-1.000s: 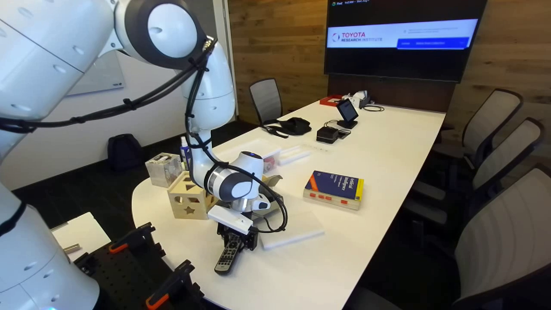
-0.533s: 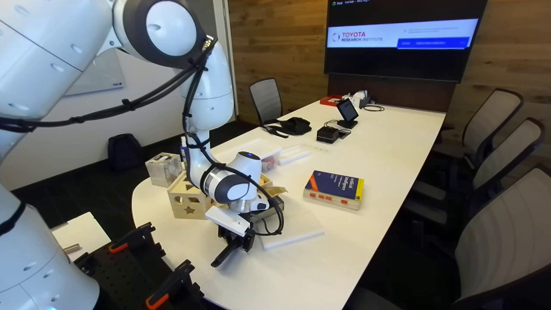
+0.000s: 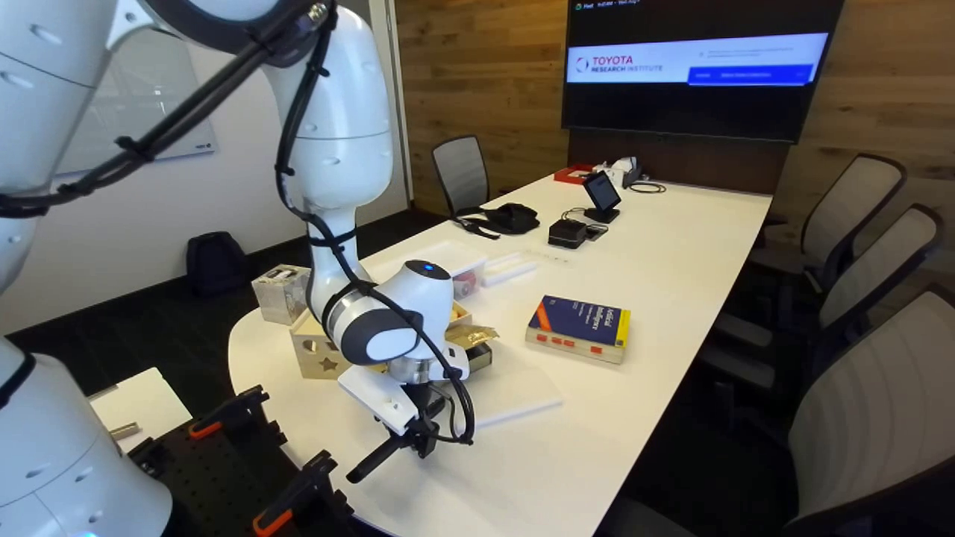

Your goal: Move the grey remote to the left

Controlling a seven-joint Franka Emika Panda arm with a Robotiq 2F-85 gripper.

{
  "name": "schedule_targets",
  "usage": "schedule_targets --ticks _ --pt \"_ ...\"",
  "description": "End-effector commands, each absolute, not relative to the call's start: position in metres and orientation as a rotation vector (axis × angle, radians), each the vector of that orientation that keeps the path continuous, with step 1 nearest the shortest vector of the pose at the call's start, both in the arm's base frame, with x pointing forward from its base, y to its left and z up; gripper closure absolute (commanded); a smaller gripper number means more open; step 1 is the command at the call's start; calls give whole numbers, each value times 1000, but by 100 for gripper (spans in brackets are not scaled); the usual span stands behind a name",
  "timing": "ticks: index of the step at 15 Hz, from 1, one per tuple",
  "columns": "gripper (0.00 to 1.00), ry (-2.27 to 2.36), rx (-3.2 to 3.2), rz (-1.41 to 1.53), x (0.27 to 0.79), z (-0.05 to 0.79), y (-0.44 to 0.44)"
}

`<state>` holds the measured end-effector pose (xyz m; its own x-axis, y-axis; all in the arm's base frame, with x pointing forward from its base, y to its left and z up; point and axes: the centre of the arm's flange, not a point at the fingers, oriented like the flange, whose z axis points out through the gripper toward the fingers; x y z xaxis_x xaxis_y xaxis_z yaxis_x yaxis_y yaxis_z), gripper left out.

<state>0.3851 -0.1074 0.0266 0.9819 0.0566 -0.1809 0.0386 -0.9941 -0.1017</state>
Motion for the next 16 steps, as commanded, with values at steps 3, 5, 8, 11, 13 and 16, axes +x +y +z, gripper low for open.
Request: schedule_targets --ticks 3,5,8,11,13,16 --pt "96 -234 -3055 213 376 103 -90" --pt "96 -428 -3048 219 392 117 -65" --pt "96 -663 -3018 280 409 133 -19" --pt "96 -890 -2964 376 414 138 15" --pt "96 -1042 -2901 437 414 141 32" --pt "96 -1242 -2826 411 413 142 47"
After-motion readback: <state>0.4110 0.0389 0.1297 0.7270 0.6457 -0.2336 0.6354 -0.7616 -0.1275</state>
